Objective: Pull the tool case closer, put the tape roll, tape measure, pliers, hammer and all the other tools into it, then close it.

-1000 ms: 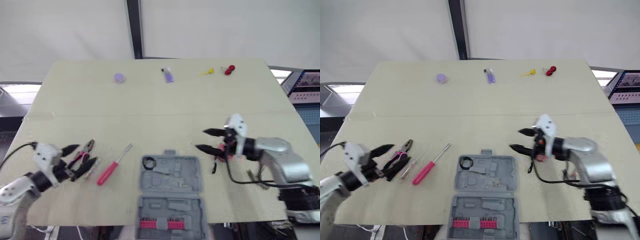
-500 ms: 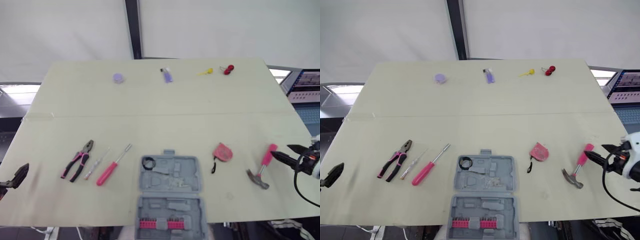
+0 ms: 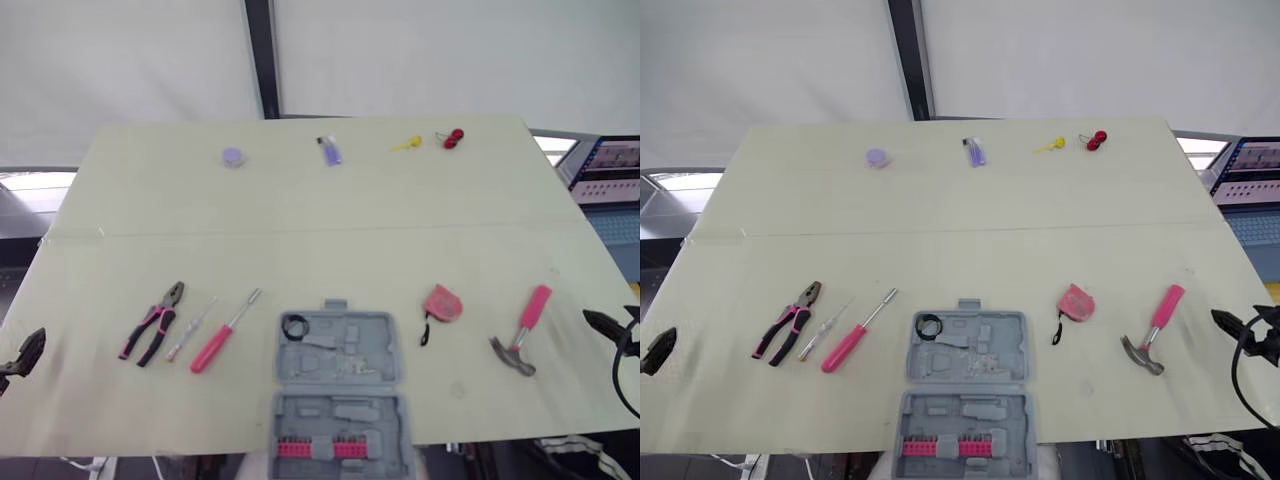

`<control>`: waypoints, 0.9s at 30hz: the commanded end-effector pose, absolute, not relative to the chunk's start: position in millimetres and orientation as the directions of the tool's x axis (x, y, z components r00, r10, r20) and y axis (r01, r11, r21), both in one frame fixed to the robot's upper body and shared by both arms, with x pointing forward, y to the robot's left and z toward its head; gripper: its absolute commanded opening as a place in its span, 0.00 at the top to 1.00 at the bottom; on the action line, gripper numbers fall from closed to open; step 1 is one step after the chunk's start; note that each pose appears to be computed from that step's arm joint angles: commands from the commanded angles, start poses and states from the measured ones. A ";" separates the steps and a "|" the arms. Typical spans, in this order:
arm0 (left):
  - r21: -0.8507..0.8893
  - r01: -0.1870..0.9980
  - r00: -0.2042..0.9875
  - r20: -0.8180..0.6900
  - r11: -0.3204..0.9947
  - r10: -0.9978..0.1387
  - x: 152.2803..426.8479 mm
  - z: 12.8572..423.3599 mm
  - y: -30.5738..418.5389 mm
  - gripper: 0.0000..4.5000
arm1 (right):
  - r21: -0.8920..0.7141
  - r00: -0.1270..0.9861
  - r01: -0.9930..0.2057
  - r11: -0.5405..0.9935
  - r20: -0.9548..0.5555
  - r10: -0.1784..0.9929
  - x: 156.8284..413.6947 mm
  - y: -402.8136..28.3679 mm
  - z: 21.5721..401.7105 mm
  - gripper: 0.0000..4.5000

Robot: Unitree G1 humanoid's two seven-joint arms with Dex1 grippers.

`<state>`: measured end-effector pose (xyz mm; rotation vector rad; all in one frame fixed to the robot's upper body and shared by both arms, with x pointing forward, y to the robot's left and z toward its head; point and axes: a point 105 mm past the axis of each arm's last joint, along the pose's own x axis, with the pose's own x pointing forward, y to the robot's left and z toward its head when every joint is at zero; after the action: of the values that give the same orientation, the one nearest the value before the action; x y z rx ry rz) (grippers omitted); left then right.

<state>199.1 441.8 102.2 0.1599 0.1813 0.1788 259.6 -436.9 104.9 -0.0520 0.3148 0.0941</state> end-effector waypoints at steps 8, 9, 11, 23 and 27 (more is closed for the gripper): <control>0.180 0.621 0.784 -0.155 0.763 -0.601 270.0 128.9 257.6 0.00 | 0.042 0.815 -0.454 0.890 -0.384 0.434 265.5 -309.5 103.1 0.01; 0.180 0.684 0.729 -0.150 0.707 -0.667 273.0 131.4 237.7 0.00 | 0.037 0.810 -0.447 0.894 -0.407 0.422 263.8 -305.7 99.1 0.01; 0.180 0.803 0.594 -0.158 0.568 -0.789 273.1 133.3 199.6 0.00 | 0.035 0.797 -0.453 0.891 -0.432 0.422 259.9 -292.9 94.9 0.01; 0.236 0.972 0.055 -0.187 0.009 -0.981 264.6 128.8 87.8 0.00 | 0.104 0.798 -0.412 0.905 -0.439 0.413 247.1 -210.0 71.4 0.01; 0.257 0.966 0.028 -0.170 -0.017 -0.985 266.5 128.8 74.9 0.00 | 0.085 0.818 -0.370 0.925 -0.442 0.368 253.5 -208.3 66.0 0.06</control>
<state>266.7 77.7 123.1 0.3154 -0.0331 -1.5377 250.6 -206.7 60.0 0.0186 0.4971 0.4192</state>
